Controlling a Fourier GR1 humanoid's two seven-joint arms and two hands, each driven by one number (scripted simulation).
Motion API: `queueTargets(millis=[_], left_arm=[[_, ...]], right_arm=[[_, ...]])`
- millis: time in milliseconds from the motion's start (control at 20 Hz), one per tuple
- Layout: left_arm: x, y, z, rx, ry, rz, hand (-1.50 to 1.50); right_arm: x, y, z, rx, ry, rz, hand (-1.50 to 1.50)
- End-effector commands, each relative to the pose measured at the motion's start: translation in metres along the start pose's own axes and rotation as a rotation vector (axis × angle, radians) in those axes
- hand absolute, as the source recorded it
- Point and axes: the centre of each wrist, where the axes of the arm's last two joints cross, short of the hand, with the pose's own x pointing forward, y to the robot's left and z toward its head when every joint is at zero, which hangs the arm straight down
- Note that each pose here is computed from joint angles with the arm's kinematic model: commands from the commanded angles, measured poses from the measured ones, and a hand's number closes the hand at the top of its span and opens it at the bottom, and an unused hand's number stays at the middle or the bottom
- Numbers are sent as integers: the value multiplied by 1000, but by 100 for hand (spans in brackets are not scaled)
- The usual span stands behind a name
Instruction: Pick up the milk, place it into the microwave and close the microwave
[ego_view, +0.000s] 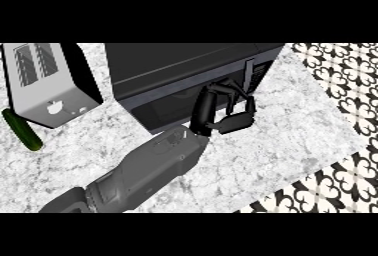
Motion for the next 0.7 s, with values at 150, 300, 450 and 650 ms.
queueTargets(millis=[150,300,450,650], left_arm=[[-20,23,-3,139,154,-86,150],[-28,29,1,193,186,-117,150],[-35,32,10,220,238,-94,150],[-39,33,15,204,238,-82,-150]], right_arm=[[2,0,1,10,-8,-25,-150],[6,-1,2,5,-11,-10,-150],[9,-1,5,-14,-10,-6,-150],[12,1,8,-26,-1,-7,-150]])
